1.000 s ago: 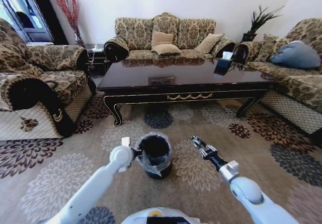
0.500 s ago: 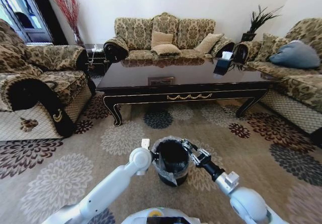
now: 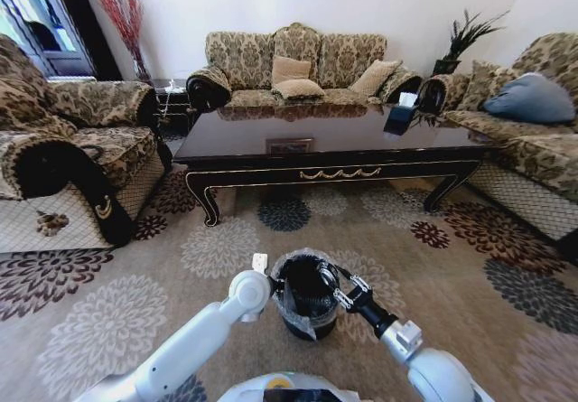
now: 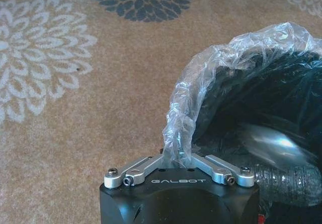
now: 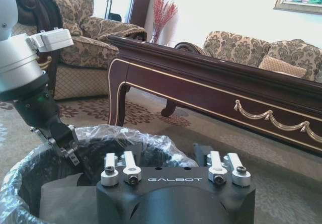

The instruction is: Move to the front of the table and pick up the trash from the floor, then place it into the trash bin.

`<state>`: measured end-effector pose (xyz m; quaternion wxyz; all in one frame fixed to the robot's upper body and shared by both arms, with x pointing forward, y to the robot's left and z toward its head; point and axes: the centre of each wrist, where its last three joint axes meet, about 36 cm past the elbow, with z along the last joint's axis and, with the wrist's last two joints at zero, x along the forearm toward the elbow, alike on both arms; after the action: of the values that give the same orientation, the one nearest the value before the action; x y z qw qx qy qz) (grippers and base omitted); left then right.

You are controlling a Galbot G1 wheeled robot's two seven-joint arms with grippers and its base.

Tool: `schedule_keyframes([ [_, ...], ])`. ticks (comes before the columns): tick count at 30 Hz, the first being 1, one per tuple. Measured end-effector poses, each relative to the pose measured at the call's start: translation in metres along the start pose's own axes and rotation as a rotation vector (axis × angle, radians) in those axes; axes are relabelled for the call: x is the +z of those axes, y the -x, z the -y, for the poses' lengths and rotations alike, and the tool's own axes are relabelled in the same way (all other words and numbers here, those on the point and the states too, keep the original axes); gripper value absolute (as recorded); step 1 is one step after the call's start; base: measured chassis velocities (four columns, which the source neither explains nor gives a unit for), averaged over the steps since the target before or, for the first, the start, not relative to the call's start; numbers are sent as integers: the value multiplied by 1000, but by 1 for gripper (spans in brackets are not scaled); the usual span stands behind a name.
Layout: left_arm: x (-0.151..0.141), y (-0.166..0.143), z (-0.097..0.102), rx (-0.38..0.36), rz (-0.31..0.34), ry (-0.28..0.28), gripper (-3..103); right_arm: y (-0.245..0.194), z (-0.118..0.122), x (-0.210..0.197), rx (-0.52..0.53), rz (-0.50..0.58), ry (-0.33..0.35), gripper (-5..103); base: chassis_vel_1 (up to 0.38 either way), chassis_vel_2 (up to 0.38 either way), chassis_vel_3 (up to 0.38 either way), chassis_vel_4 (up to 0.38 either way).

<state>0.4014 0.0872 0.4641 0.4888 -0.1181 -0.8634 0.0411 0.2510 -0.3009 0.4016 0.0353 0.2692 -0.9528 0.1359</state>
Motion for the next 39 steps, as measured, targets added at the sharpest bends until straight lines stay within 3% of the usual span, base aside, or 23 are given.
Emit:
schedule_keyframes([
  [3, 0, -1, -3, -4, 2, -4, 0, 0, -1, 1, -1, -2, 1, 70, 0, 0, 0, 0],
  [6, -2, -2, -13, -22, 10, -20, 0, 0, -1, 2, 1, -3, 4, 85, 0, 0, 0, 0],
  [9, -5, -4, -21, -37, 18, -35, 0, 1, 0, 1, 4, 0, 6, 91, 0, 0, 0, 0],
  [12, -15, -12, -50, -75, 39, -82, 0, 1, 3, 1, 11, 5, 11, 99, 0, 0, 0, 0],
  [14, -17, -14, -56, -83, 42, -92, 0, 2, 3, 1, 12, 5, 12, 99, 0, 0, 0, 0],
  [16, -24, -20, -80, -116, 58, -131, 0, 2, 4, 2, 16, 3, 17, 100, 0, 0, 0, 0],
  [20, -30, -23, -108, -158, 67, -181, 0, 3, 1, 7, 14, -4, 24, 100, 0, 0, 0, 0],
  [29, -20, -12, -148, -254, 36, -236, 0, 3, -3, 12, 11, -12, 30, 100, 0, 0, 0, 0],
  [39, -15, 2, -147, -248, 25, -246, 0, 0, -5, 13, 10, -20, 33, 100, 0, 0, 0, 0],
])
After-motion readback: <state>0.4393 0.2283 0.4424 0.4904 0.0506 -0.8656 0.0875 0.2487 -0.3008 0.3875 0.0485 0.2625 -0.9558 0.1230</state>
